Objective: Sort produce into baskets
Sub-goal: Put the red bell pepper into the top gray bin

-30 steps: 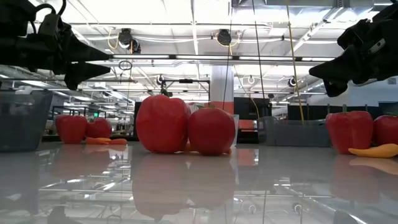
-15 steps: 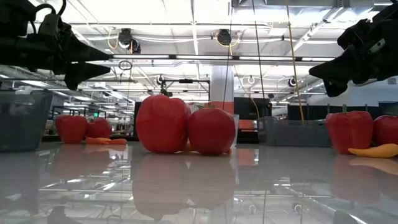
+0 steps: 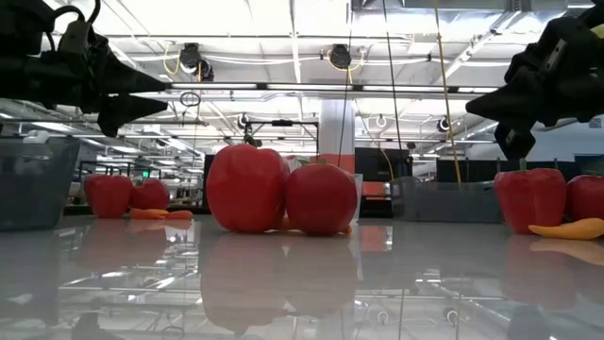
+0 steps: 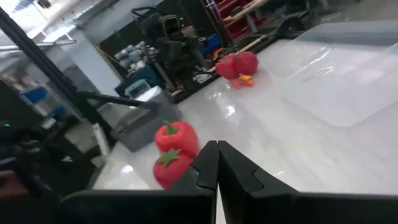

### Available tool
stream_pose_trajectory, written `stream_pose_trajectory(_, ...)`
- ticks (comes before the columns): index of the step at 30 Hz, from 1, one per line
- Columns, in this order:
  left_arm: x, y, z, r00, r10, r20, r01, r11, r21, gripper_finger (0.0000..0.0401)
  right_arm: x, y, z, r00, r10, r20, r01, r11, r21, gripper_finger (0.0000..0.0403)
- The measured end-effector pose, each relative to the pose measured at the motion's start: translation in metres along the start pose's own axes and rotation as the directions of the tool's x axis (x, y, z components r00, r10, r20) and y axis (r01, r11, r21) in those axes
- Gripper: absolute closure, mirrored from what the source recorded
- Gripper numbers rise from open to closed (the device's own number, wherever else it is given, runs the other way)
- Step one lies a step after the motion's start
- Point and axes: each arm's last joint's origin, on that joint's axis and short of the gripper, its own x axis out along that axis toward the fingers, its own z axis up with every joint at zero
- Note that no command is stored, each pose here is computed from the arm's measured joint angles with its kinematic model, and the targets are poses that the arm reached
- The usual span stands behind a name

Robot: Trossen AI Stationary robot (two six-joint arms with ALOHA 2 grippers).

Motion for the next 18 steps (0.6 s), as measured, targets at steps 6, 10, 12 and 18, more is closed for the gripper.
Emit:
stream_pose_trajectory(6, 0.000, 0.000, 0.001, 1.000, 0.011, 0.011, -0.011, 1.000, -0.002, 0.0175, -0.001, 0.008, 0.012, 0.989, 0.096, 0.115, -0.114, 0.980, 0.161, 0.0401)
stream_pose_trajectory(10, 0.000, 0.000, 0.003, 0.999, 0.010, 0.036, -0.009, 1.000, -0.007, 0.0175, -0.004, 0.019, 0.027, 0.967, 0.156, 0.202, -0.202, 0.952, 0.231, 0.0391)
stream_pose_trajectory(12, 0.000, -0.001, 0.004, 0.999, 0.007, 0.044, -0.006, 1.000, -0.010, 0.0175, -0.004, 0.025, 0.036, 0.965, 0.162, 0.205, -0.213, 0.943, 0.257, 0.0385)
stream_pose_trajectory(18, 0.000, -0.001, 0.005, 0.999, 0.003, 0.051, -0.002, 1.000, -0.012, 0.0175, 0.005, 0.052, 0.071, 0.988, 0.101, 0.118, -0.123, 0.974, 0.192, 0.0383)
